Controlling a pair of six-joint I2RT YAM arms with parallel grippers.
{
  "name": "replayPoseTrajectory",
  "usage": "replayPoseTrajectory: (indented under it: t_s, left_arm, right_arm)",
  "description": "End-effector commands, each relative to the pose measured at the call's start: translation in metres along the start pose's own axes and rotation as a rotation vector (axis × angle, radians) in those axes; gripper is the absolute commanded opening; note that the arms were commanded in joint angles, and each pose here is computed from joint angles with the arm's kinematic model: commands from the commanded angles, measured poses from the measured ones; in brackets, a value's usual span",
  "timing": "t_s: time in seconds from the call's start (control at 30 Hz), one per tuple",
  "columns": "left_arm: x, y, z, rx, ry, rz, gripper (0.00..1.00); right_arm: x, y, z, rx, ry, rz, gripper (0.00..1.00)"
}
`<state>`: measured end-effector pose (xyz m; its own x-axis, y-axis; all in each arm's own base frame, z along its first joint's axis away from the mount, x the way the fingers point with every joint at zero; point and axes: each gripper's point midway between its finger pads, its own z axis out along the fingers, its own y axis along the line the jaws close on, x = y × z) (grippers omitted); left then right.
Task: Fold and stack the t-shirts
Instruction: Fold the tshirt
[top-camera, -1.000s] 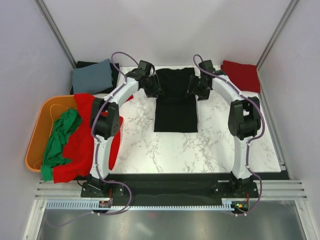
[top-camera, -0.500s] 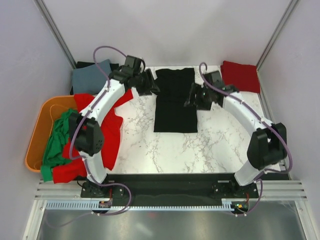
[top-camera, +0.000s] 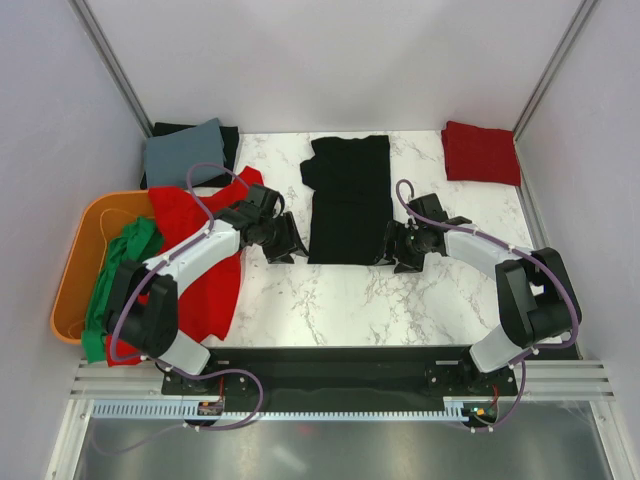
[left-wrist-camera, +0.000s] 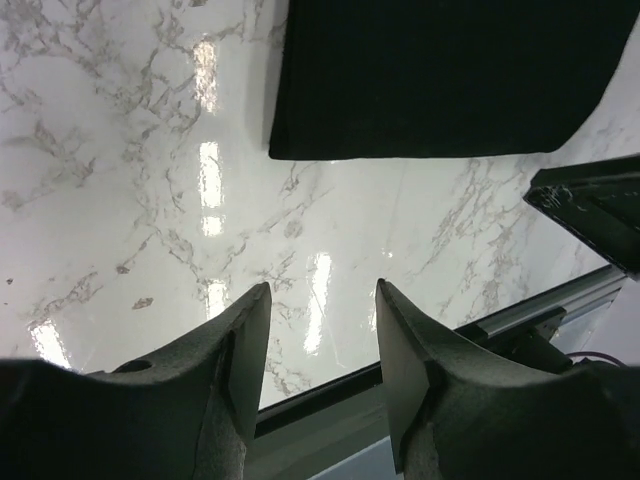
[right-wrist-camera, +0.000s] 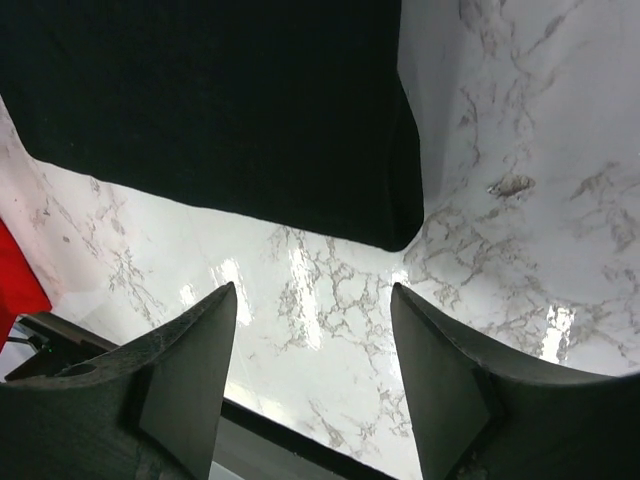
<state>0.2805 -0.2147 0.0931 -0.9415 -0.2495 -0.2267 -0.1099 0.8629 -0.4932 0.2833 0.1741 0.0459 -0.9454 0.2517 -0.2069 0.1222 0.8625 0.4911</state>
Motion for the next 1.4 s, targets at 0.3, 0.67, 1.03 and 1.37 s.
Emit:
replayPoseTrajectory:
  t_s: [0.3, 0.67, 1.03, 1.37]
  left_arm:
    - [-0.013, -0.018, 0.002, 0.117, -0.100, -0.019, 0.53]
    - [-0.008, -0.013, 0.027, 0.116, -0.081, 0.000, 0.52]
    - [-0.015, 0.002, 0.060, 0.087, -0.124, 0.051, 0.53]
    - [-0.029, 0.014, 0.084, 0.021, -0.150, 0.095, 0.52]
  right_arm:
    - [-0.026, -0.006, 0.006, -0.077, -0.107, -0.047, 0.71]
    - [-0.021, -0.012, 0.019, -0.115, -0.079, -0.045, 0.18]
    - [-0.017, -0.005, 0.016, -0.182, -0.042, -0.050, 0.00]
    - [-0.015, 0.000, 0.017, -0.231, -0.007, -0.051, 0.00]
